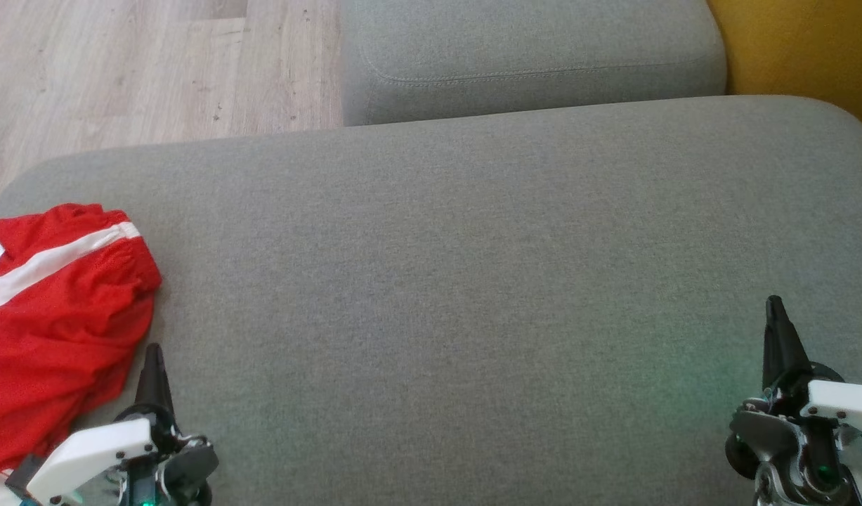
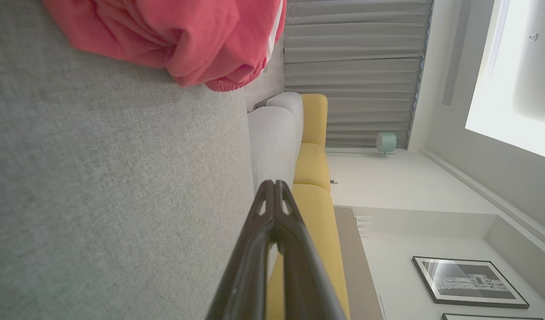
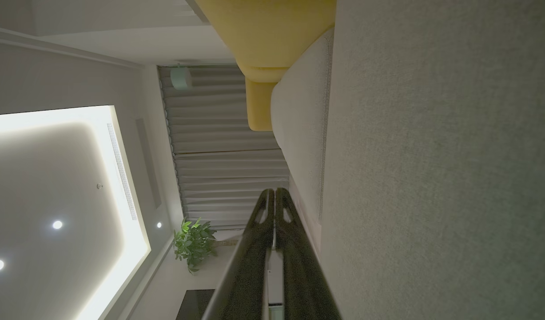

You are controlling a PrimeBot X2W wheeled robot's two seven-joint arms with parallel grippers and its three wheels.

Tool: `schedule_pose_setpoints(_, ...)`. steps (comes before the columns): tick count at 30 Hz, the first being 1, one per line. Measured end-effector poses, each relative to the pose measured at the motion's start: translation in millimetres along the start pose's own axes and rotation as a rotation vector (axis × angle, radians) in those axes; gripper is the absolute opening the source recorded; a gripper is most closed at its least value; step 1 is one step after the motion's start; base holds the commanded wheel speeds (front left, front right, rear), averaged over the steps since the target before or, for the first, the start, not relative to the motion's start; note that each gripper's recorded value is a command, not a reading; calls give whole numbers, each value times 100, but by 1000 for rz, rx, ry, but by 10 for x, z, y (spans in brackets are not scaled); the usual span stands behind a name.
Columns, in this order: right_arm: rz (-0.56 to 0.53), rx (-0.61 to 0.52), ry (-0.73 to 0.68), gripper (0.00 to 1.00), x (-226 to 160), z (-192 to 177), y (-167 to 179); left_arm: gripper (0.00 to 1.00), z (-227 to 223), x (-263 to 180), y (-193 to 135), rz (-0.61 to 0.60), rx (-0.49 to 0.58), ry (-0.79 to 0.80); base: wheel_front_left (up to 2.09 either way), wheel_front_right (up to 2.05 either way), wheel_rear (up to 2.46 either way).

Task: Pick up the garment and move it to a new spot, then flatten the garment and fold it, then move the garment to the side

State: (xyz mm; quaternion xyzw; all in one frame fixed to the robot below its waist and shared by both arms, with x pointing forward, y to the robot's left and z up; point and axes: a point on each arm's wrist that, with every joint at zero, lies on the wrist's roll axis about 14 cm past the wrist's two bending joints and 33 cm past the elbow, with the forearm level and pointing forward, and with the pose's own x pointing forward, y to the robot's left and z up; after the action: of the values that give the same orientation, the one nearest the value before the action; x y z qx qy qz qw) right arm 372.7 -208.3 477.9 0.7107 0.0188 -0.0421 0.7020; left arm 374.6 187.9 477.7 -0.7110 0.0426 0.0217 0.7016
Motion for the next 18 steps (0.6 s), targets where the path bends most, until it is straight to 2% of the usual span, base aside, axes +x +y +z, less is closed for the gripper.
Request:
schedule_pose_setpoints(9, 0, 0, 0, 0, 0, 0, 0, 0, 0, 0, 0, 0, 0, 0, 0, 0, 0)
schedule_pose_setpoints(10, -1, 0, 0, 100, -1, 0, -4, 100, -1, -1, 5, 2, 0, 0, 0, 0, 0)
schedule_pose_setpoints(13, -66, 6, -2, 100, -78, 1, -220, 100, -19, -70, 211, 64, -6, 3, 0, 0, 0)
schedule_pose_setpoints(15, -143, 12, -7, 100, -217, 5, -479, 100, -21, -204, 464, 139, -14, -1, 0, 0, 0)
schedule_pose_setpoints(18, -154, 10, -5, 100, -241, -11, -514, 100, -27, -237, 503, 150, -14, -4, 0, 0, 0)
